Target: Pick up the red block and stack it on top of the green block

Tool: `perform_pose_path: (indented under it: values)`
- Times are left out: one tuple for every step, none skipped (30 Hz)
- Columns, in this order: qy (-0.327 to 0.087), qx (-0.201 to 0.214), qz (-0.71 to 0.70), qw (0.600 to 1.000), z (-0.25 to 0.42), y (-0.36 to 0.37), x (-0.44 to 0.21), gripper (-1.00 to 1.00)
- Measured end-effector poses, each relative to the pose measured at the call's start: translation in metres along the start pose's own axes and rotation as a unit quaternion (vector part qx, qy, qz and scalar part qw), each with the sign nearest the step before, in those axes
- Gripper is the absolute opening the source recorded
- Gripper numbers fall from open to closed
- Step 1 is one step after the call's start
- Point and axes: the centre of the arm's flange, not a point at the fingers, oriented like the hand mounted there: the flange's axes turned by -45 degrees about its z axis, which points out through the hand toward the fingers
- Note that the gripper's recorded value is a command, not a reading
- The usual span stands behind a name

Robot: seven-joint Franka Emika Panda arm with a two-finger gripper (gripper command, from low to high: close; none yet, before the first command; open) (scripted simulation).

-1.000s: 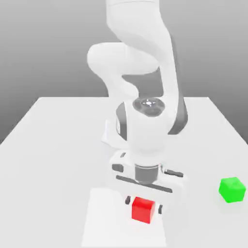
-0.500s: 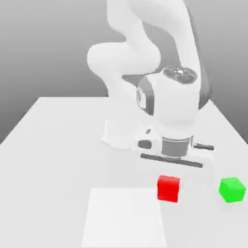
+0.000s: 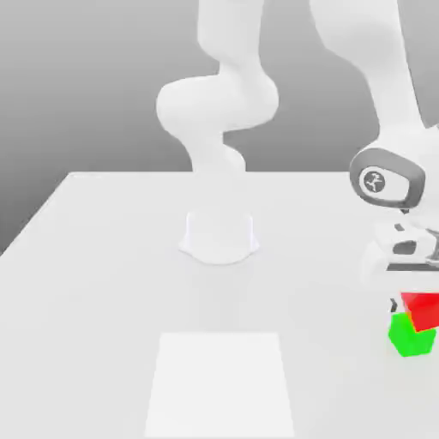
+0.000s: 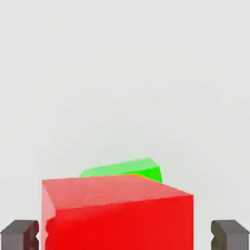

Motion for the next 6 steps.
perform_pose_path:
  values:
    - [0.000,0.000,0.000,1.000,0.005,0.000,0.000,1.00]
    - [0.000,0.000,0.000,1.000,0.001,0.000,0.000,1.00]
    - [0.000,-0.001,0.000,1.000,-0.008,0.000,0.000,1.00]
    - [0.000,-0.001,0.001,1.000,-0.018,0.000,0.001,1.00]
    - [0.000,-0.001,0.001,1.000,-0.029,0.000,0.001,1.00]
    - [0.000,-0.001,0.000,1.000,-0.041,0.000,0.001,1.00]
